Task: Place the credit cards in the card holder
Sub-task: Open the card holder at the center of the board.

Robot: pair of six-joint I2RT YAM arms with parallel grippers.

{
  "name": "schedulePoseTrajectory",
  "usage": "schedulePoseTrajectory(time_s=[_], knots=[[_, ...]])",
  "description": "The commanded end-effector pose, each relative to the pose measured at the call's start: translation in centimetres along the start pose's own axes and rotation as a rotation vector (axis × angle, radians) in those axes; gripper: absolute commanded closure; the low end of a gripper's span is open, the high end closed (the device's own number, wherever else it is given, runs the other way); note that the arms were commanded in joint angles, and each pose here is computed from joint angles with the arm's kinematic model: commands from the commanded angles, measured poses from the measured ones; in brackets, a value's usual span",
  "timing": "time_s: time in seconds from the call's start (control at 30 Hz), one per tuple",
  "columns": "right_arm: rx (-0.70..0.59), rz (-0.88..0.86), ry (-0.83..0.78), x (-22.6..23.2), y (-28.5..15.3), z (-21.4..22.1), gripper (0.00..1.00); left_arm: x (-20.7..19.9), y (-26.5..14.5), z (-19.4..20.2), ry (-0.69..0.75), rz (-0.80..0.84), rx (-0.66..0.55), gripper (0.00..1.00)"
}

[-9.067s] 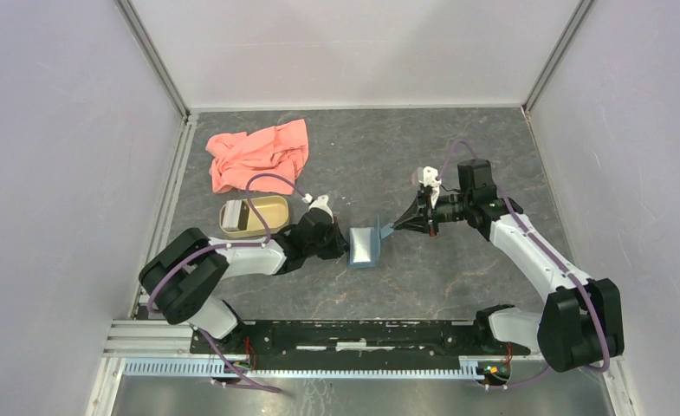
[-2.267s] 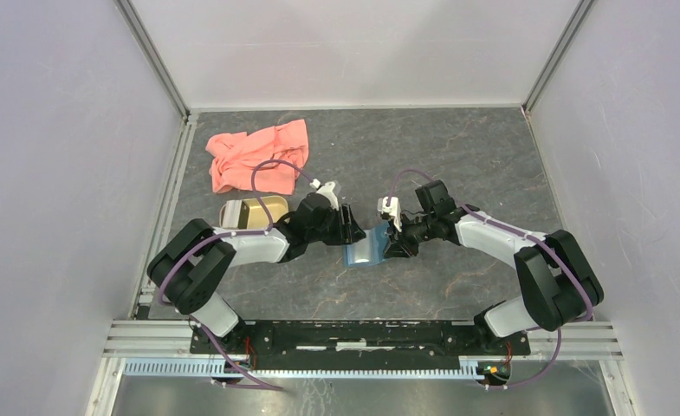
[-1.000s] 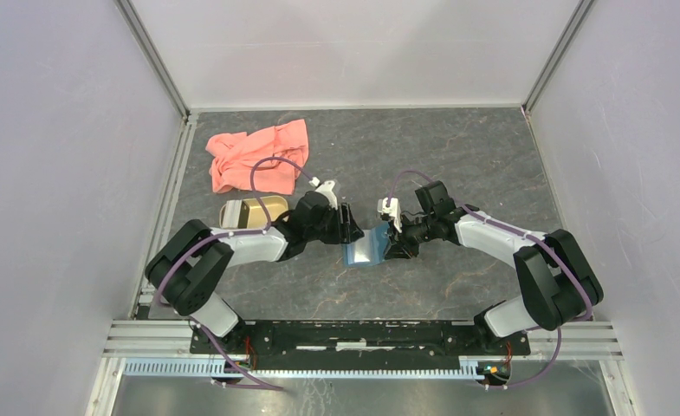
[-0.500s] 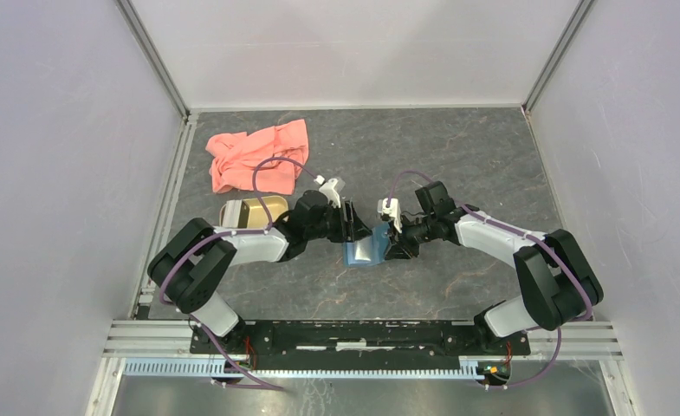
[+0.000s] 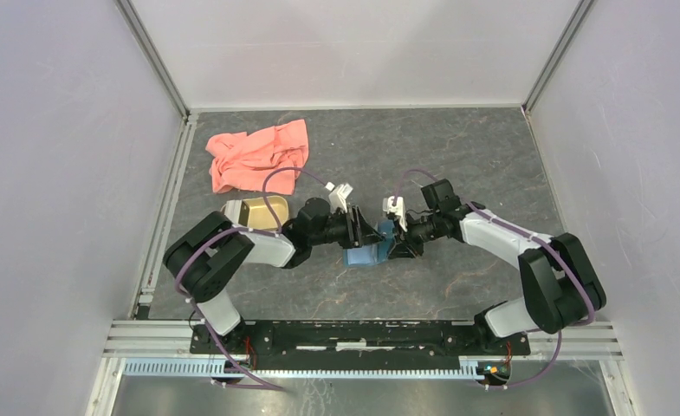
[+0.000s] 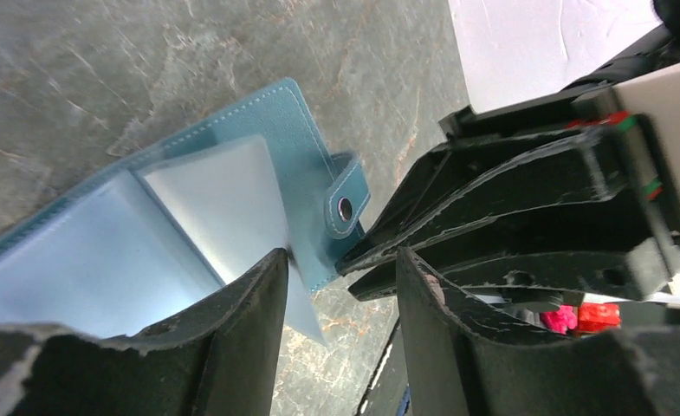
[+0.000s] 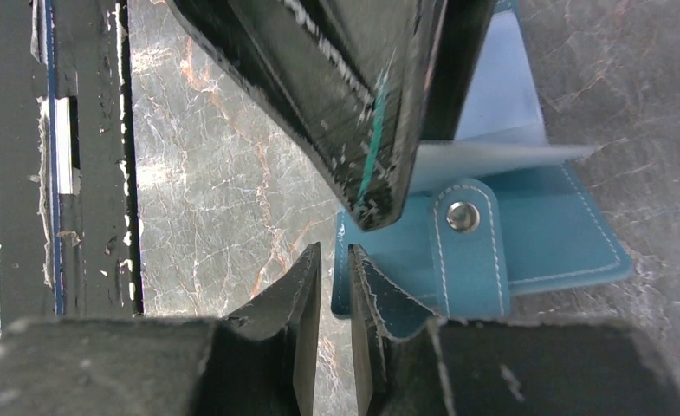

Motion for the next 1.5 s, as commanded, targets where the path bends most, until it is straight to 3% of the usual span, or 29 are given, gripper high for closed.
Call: schedulePoseTrajectory(time_s=[0.0, 0.23, 0.57, 0.97, 1.27, 1.47], knots=[[-0.072, 0.013, -0.094, -0.3, -1.7, -2.7, 0.76, -1.9, 1.0, 0.3, -0.041, 0.104, 0.007, 0.46], [-0.127, 0.014, -0.117, -0.1, -3.2, -3.5, 0.78, -1.7, 2.2, 0.9, -0.095, 0.115, 0.007, 0.53], [-0.199, -0.056, -0.097, 1.2, -2.8, -4.1, 0.94, 1.8, 3.4, 1.9, -0.14, 0.005, 0.011, 0.62], [-0.057, 0.039, 0.03, -1.4, -0.4, -0.7, 1.0, 3.3, 4.0, 2.3, -0.152, -0.035, 0.02, 0.65], [-0.02, 0.068, 0.066, -2.3, 0.1, 0.3, 0.97, 2.9, 4.2, 2.3, -0.153, -0.006, 0.025, 0.59], [0.097, 0.177, 0.092, -4.3, -0.3, 2.4, 1.0, 3.1, 4.3, 2.1, -0.163, -0.002, 0.018, 0.57]])
Point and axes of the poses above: each gripper's point midway between its finger pads, its own y axis out along the fingers, its own x axis along the line the jaws close on, z = x × y, the point moved 1 cm from there along -y, back along the fingers, and after that the axes turned 3 degrees about -y, right-handed, at the moved point
